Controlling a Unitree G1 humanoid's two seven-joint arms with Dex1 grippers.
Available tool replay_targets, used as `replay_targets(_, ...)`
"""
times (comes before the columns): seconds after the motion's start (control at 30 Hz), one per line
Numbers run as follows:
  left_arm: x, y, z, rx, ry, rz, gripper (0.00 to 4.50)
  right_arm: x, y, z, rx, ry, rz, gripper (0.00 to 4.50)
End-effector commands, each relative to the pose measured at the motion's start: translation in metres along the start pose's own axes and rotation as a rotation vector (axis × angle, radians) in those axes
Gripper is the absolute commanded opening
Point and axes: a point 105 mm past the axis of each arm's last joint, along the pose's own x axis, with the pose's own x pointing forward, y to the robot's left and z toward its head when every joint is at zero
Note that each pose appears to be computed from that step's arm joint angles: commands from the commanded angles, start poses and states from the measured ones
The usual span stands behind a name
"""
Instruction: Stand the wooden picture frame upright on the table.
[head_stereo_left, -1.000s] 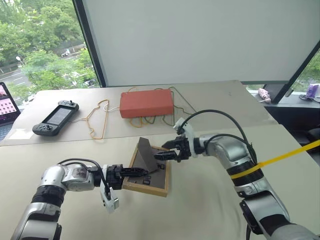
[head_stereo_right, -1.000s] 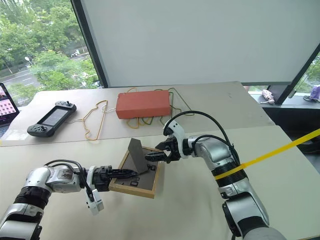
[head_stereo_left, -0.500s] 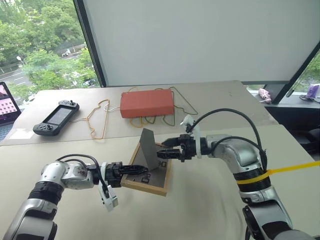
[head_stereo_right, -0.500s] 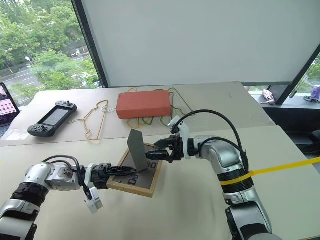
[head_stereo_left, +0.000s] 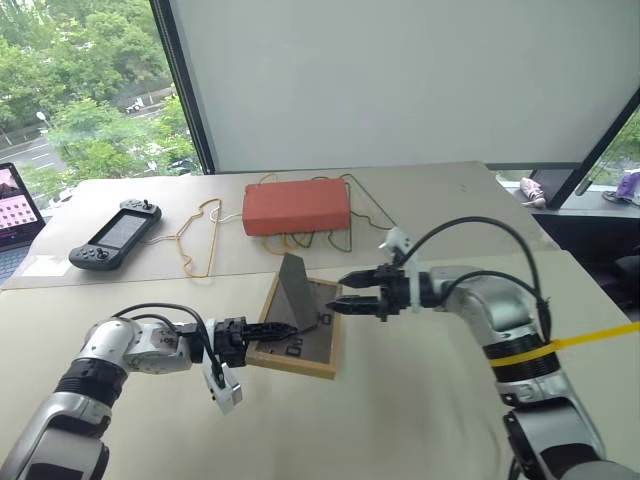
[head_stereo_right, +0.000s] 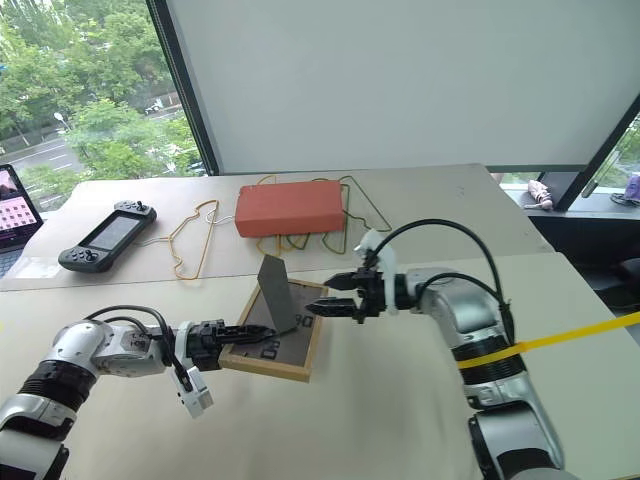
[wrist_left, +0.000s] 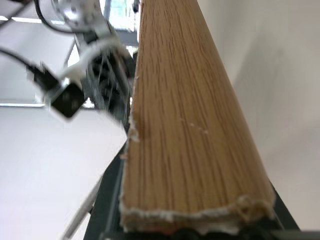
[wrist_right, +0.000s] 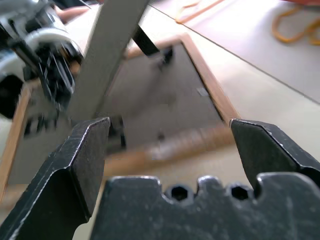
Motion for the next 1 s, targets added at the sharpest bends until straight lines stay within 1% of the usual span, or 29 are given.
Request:
replay_targets(0.03,0.001,0.014,-0.001,0.035,-0.005,0.055,1.09,-0.018,-0.006,0.009,-0.15,-0.01,-0.068,4.45)
replay_targets(0.07,0.001,0.014,-0.001,0.035,-0.005,0.055,1.09,-0.021,-0.007,0.007,-0.19,0.003,-0.088,4.45)
replay_targets(0.1,0.001,0.014,-0.001,0.035,-0.004,0.057,1.09,-0.023,-0.003,0.005,-0.281,0.019,-0.091,4.45)
replay_targets(0.17,0.0,0.015,-0.001,0.036,-0.003,0.058,1.09,-0.023,0.011,0.004,-0.404,0.031,-0.061,4.45)
replay_targets(0.23,-0.001,0.016,-0.002,0.038,0.002,0.06,1.09,-0.025,0.027,-0.009,-0.698,0.13,-0.047,4.45)
replay_targets(0.27,-0.001,0.017,-0.002,0.038,0.004,0.061,1.09,-0.026,0.034,-0.016,-0.802,0.171,-0.029,4.45)
replay_targets(0.3,-0.002,0.017,-0.003,0.038,0.006,0.061,1.09,-0.027,0.037,-0.022,-0.955,0.211,-0.032,4.45)
replay_targets(0.33,-0.003,0.017,-0.003,0.038,0.007,0.06,1.09,-0.027,0.039,-0.026,-1.043,0.228,-0.033,4.45)
replay_targets(0.37,-0.003,0.017,-0.003,0.038,0.008,0.06,1.09,-0.026,0.04,-0.027,-1.122,0.216,-0.047,4.45)
replay_targets(0.43,-0.003,0.017,-0.004,0.036,0.011,0.06,1.09,-0.02,0.043,-0.023,-1.305,0.14,-0.121,4.45)
replay_targets(0.5,-0.002,0.017,-0.004,0.035,0.012,0.063,1.09,-0.012,0.044,-0.024,-1.445,0.1,-0.169,4.45)
replay_targets(0.63,0.0,0.018,-0.005,0.034,0.011,0.073,1.09,0.004,0.053,-0.02,-1.583,-0.016,-0.203,4.45)
replay_targets(0.73,0.0,0.019,-0.006,0.035,0.007,0.073,1.09,0.018,0.069,-0.015,-1.681,-0.11,-0.175,4.45)
replay_targets(0.87,0.001,0.02,-0.008,0.037,0.011,0.075,1.09,0.033,0.081,-0.015,-1.736,-0.183,-0.136,4.45)
replay_targets(1.0,0.001,0.02,-0.009,0.035,0.015,0.077,1.09,0.037,0.083,-0.006,-1.764,-0.233,-0.164,4.45)
